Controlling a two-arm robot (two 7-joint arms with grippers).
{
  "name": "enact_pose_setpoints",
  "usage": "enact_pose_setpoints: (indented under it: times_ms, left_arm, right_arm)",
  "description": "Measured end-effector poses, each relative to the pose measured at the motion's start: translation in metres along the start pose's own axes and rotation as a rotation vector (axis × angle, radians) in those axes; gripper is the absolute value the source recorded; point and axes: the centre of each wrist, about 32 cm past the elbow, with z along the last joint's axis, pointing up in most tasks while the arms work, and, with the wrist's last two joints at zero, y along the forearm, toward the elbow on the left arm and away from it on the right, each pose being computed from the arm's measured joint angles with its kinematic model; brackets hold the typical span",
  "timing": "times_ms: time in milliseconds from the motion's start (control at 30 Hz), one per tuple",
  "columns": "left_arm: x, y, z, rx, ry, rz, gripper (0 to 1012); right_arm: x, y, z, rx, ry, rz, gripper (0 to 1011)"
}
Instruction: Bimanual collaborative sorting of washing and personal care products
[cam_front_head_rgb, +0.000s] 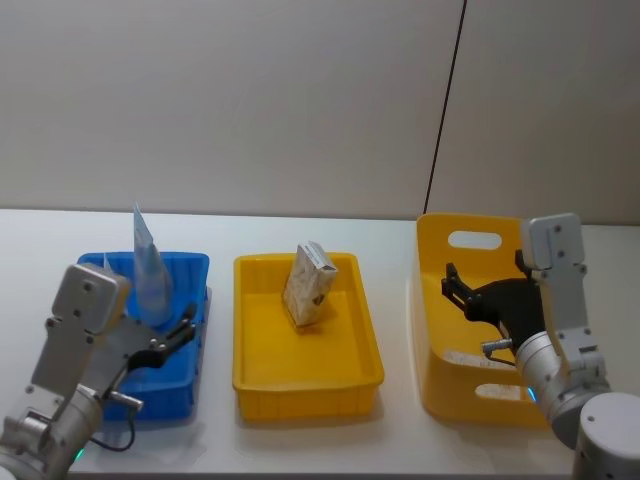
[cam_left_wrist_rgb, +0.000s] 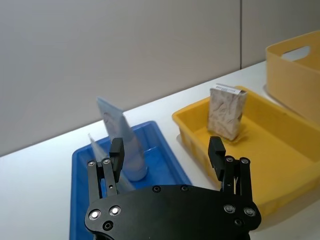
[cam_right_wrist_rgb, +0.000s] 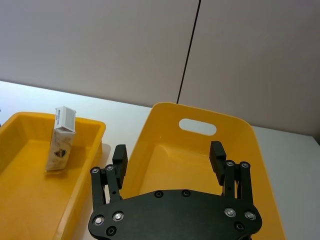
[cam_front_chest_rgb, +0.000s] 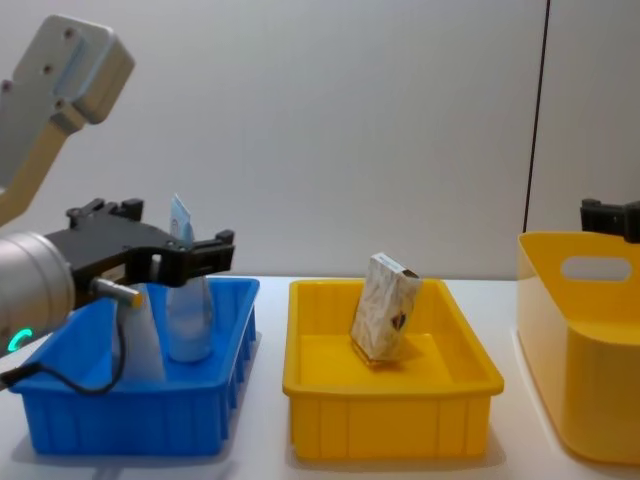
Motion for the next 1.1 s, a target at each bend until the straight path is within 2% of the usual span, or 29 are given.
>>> enact_pose_setpoints:
  times_ms: [233, 567, 867, 1100]
  left_arm:
    - [0.0054, 0.0041, -0.0006, 0.054, 0.017, 0.043, 1001]
    - [0.0112, 0.0049, -0.0072, 0.124, 0.057, 0.088, 1001]
    - [0.0157, -0.0039, -0.015, 0.173, 0.082, 0.108, 1001]
    - [0.0183, -0.0166, -0.0198, 0.197, 0.094, 0.114, 1001]
  right_arm:
    - [0.0, -0.001, 0.0, 0.006, 0.0, 0.003, 1004]
    - [-0.001, -0.001, 0.0, 0.01, 0.001, 0.005, 1004]
    - [-0.001, -0.001, 0.001, 0.012, 0.001, 0.006, 1004]
    - [-0.001, -0.001, 0.001, 0.013, 0.001, 0.006, 1004]
